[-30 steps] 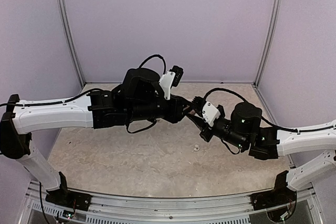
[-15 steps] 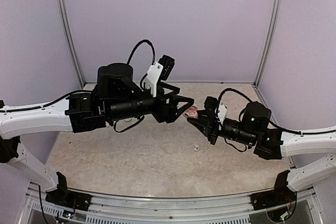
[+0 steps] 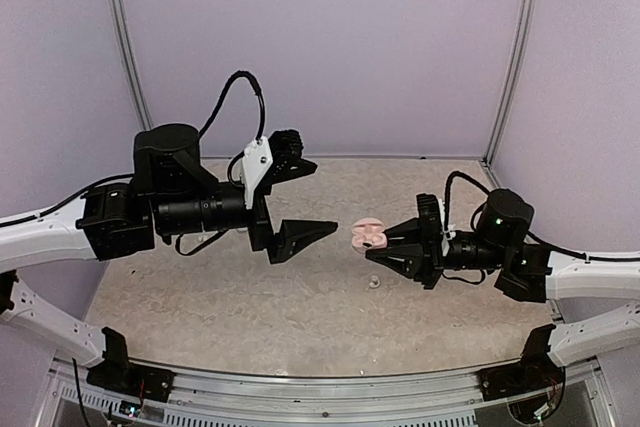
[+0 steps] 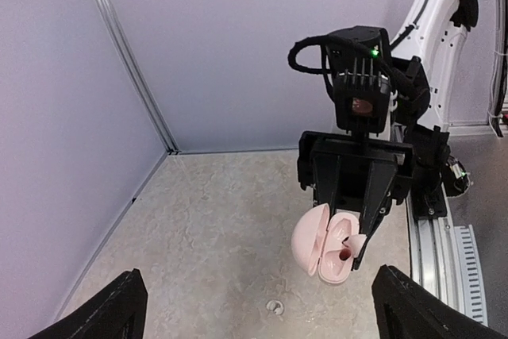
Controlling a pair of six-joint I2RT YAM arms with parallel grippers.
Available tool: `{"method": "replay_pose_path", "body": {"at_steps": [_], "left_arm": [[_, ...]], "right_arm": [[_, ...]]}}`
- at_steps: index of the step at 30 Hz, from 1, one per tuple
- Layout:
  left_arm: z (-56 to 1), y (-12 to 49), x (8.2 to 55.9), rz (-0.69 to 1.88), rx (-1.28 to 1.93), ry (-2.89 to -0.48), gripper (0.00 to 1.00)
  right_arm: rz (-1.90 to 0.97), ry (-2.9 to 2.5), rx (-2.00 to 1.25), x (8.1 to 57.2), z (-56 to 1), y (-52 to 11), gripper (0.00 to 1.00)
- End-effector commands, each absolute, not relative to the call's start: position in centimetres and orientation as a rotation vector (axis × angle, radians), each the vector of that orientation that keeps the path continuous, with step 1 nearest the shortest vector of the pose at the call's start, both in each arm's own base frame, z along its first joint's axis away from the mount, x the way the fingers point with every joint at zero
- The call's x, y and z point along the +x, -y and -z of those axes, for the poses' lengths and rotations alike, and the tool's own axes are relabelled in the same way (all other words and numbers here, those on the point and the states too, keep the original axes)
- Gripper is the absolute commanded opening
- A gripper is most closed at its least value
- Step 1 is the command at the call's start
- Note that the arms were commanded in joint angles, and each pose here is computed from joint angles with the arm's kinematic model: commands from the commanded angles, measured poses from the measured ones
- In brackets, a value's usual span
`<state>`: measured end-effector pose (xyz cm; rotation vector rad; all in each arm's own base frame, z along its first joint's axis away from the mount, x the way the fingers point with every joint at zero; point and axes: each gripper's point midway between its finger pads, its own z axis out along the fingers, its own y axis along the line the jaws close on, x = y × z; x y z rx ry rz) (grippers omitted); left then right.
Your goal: Insert the wireless bluetooth earbuds into the charging case
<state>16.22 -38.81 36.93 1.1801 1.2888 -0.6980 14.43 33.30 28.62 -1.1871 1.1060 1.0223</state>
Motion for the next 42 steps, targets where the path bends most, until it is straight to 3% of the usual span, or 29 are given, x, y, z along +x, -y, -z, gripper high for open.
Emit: {"method": "replay_pose_path", "body": {"at_steps": [1, 9, 42], "left_arm": [[-35.0, 39.9, 14.0, 0.695, 1.353, -1.222, 0.98], [-34.4, 42.0, 13.8, 0.670, 1.362, -1.274, 0.95], [-32.3, 44.6, 20.3, 0.457, 1.088, -1.556, 0.82]], "right_arm": [[-1.158, -1.072, -1.264, 12.5, -29.1, -33.6, 0.00], [-1.135, -1.157, -1.208, 14.0, -29.0, -34.0, 0.00], [-1.066, -1.197, -1.140, 15.5, -29.2, -34.0, 0.00]]}}
